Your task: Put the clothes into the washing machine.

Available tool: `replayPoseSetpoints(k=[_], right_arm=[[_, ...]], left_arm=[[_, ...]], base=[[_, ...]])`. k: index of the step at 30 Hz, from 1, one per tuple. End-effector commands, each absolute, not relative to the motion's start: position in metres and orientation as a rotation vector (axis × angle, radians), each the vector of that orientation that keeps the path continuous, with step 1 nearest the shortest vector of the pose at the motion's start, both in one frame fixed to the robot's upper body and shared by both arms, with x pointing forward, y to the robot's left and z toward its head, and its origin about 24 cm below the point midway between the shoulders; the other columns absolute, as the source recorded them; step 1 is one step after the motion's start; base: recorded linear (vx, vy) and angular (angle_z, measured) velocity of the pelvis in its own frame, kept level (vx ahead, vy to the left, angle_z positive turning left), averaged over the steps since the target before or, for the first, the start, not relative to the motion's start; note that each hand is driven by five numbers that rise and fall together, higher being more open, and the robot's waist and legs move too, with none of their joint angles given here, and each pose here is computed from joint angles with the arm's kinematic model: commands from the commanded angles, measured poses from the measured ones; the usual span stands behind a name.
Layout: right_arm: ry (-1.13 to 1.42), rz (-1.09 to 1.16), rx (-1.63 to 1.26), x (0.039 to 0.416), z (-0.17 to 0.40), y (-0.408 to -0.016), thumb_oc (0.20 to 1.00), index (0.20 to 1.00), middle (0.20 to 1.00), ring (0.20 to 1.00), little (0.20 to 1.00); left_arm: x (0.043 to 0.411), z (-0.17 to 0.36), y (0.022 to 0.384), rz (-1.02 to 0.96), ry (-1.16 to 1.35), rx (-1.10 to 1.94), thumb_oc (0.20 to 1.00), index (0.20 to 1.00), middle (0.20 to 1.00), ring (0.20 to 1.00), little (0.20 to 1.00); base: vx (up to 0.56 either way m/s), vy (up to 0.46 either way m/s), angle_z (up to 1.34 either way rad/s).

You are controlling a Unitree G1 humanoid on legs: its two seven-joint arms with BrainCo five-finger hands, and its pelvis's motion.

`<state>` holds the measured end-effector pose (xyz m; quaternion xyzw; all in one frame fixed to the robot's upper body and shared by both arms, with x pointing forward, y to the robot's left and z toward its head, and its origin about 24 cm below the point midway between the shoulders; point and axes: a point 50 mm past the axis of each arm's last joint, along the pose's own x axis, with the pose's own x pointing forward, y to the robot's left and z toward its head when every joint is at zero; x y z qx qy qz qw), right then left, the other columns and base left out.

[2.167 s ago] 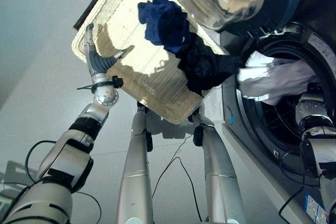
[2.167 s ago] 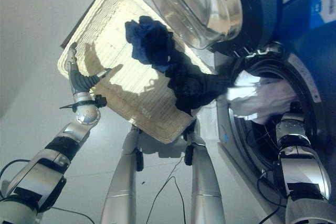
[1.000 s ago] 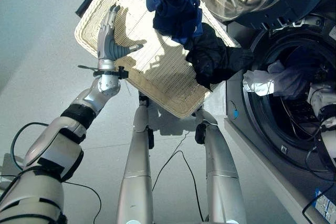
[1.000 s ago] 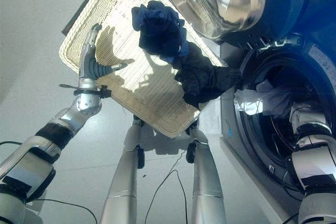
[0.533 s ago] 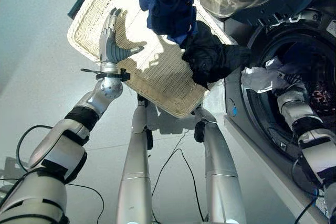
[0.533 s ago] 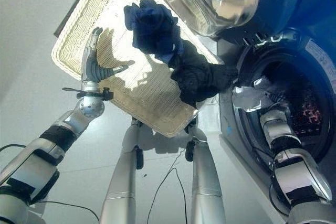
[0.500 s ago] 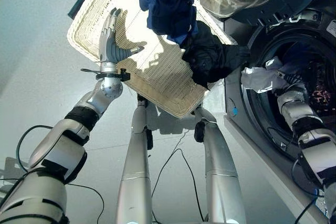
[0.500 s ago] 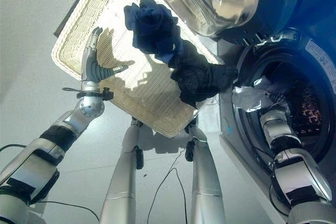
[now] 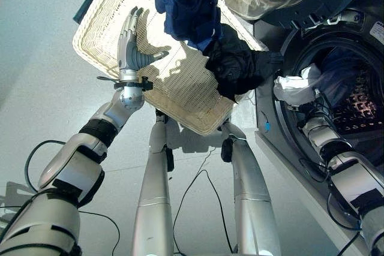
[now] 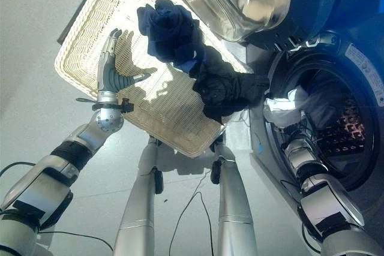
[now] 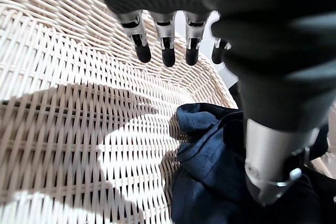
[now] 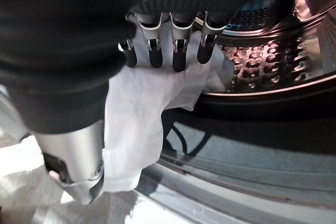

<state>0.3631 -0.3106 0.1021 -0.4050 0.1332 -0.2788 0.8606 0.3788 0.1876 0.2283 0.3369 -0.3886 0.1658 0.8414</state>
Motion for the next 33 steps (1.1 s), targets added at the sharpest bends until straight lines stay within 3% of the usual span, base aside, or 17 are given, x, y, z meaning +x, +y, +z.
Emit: replayPoseSetpoints(k=[1,17,18,19,33], right_arm=[[0.339,-0.643,-1.027,0.352,0.112,-0.34,1.0,1.0,1.0,1.0,1.0],[0.377,-0.722,-1.263,0.362,0.143,-0.34,1.0,1.0,1.0,1.0,1.0],[0.389,-0.732,-1.277,0.363,0.148,-0.34,0.398,0.398,0.398,0.398,0.398],[0.393,-0.735,-1.28,0.363,0.149,-0.341,0.2,0.2,0.2,0.2,0.2],[0.44,-0.744,-1.313,0.361,0.152,-0.345,0.2,0.2,0.2,0.2,0.2]], left_arm=[[0.379,0.247,0.175,0.372,-0.903,0.613,1.0,1.0,1.0,1.0,1.0],[0.38,0.249,0.163,0.342,-0.907,0.575,1.0,1.0,1.0,1.0,1.0],[0.38,0.249,0.162,0.34,-0.907,0.571,1.0,1.0,1.0,1.0,1.0],[0.38,0.249,0.161,0.338,-0.907,0.569,1.0,1.0,1.0,1.0,1.0],[0.378,0.245,0.16,0.327,-0.906,0.538,1.0,1.0,1.0,1.0,1.0]], base=[[0.0,0.0,0.0],[0.0,0.0,0.0],[0.0,0.0,0.0],[0.0,0.0,0.0],[0.0,0.002,0.0]])
